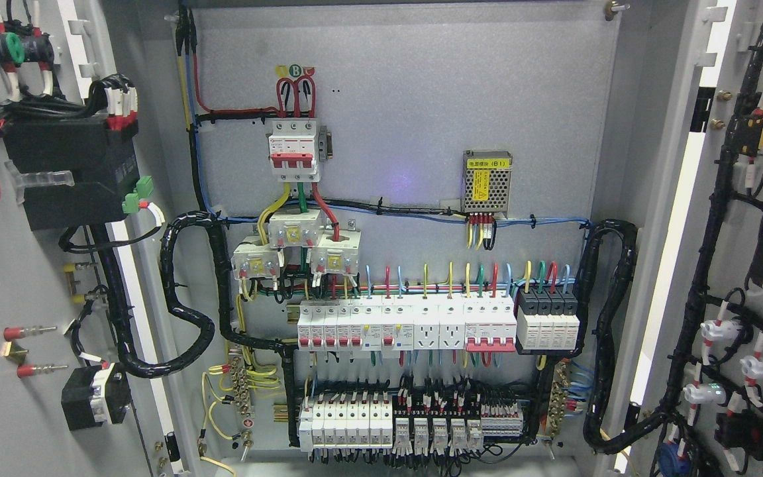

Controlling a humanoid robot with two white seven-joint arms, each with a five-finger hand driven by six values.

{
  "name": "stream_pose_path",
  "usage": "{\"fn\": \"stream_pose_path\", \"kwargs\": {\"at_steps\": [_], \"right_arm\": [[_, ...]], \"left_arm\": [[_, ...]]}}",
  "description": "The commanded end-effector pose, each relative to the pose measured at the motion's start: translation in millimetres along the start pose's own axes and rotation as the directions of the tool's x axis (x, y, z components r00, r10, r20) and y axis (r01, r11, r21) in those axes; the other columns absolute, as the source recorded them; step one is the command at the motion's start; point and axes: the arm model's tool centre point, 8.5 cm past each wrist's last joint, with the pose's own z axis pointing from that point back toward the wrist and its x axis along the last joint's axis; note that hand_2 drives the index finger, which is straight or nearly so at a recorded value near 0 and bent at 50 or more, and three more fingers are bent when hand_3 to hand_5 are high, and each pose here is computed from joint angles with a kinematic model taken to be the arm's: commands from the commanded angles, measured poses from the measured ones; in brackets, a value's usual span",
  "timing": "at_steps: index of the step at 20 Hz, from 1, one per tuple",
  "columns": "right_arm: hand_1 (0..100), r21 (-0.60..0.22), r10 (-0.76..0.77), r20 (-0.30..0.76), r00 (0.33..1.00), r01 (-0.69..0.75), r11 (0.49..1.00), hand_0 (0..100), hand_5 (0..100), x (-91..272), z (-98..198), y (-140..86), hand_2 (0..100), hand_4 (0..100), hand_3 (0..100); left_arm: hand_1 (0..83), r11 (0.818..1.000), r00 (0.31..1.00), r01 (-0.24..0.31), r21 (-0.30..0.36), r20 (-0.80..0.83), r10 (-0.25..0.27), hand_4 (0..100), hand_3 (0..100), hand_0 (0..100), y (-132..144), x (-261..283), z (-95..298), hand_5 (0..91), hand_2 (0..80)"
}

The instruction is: Open door with both hands

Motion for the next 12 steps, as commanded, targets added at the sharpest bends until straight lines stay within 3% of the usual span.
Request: {"fn": "stream_pose_path", "kwargs": {"at_steps": [1, 6, 12], "right_arm": [[0, 0.030, 0.064, 0.039, 0.997, -0.065, 0.997, 0, 0, 12.9, -3.2, -17.5, 0, 0, 0], [0, 0.037, 0.053, 0.035, 0.998, -0.054, 0.998, 0, 0, 16.4, -5.2, -23.3, 0, 0, 0], [0, 0.051, 0.055, 0.023, 0.998, -0.056, 0.997, 0, 0, 17.6, -6.6, -28.4, 0, 0, 0]], "left_arm": [[0.0, 0.998, 0.982, 0.044, 0.037, 0.180, -0.050, 3, 0, 0, 15.4, 23.5, 1.5, 0.0, 0.0], [0.0, 0.995, 0.948, 0.072, 0.075, 0.303, -0.091, 3, 0, 0, 22.6, 40.2, 10.3, 0.0, 0.0], [0.0, 0.989, 0.946, 0.067, 0.129, 0.307, -0.104, 3, 0, 0, 42.7, 49.3, 16.3, 0.0, 0.0]]}}
